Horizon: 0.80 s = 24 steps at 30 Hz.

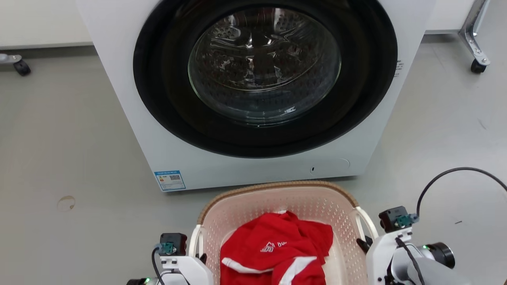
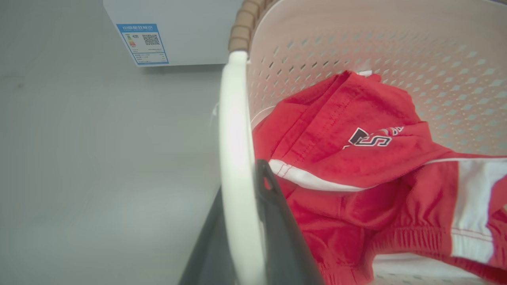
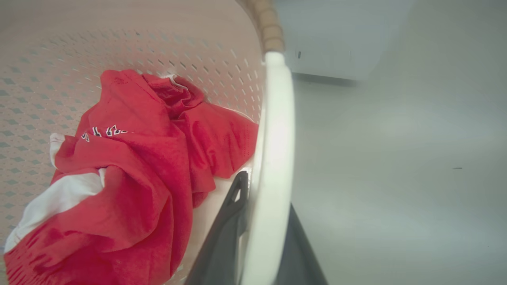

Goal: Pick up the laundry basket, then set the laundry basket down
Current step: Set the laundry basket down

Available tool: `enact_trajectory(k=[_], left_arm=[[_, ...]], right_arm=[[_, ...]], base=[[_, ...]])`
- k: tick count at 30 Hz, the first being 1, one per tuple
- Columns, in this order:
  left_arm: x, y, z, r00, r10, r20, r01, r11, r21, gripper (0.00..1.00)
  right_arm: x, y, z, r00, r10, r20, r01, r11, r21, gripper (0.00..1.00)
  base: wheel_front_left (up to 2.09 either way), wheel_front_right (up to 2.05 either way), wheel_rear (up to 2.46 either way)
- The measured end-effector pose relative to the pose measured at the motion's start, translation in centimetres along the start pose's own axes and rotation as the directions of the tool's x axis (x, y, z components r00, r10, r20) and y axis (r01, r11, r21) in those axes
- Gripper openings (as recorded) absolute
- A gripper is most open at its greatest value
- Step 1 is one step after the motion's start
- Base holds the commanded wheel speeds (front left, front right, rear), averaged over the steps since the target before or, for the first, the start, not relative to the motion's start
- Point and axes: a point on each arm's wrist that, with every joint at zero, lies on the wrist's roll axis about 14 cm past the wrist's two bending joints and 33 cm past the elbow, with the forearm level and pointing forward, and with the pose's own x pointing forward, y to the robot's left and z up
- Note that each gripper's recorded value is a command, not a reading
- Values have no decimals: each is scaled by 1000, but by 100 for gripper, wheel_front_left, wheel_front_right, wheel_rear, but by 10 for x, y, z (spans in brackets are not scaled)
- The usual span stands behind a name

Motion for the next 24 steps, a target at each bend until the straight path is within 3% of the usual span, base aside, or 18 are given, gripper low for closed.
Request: enact_trajectory(k=[10, 24], left_arm=[[38, 14, 36, 996, 44, 79, -45, 999, 8, 0], [128, 31, 26, 998, 65, 11, -65, 998, 5, 0]], right_arm=[[30, -26, 35, 995, -5, 99, 6, 1000, -10, 0], [104, -94, 16, 999, -45, 1, 45, 998, 48, 0]], base=[[0, 0, 0], [0, 0, 0]])
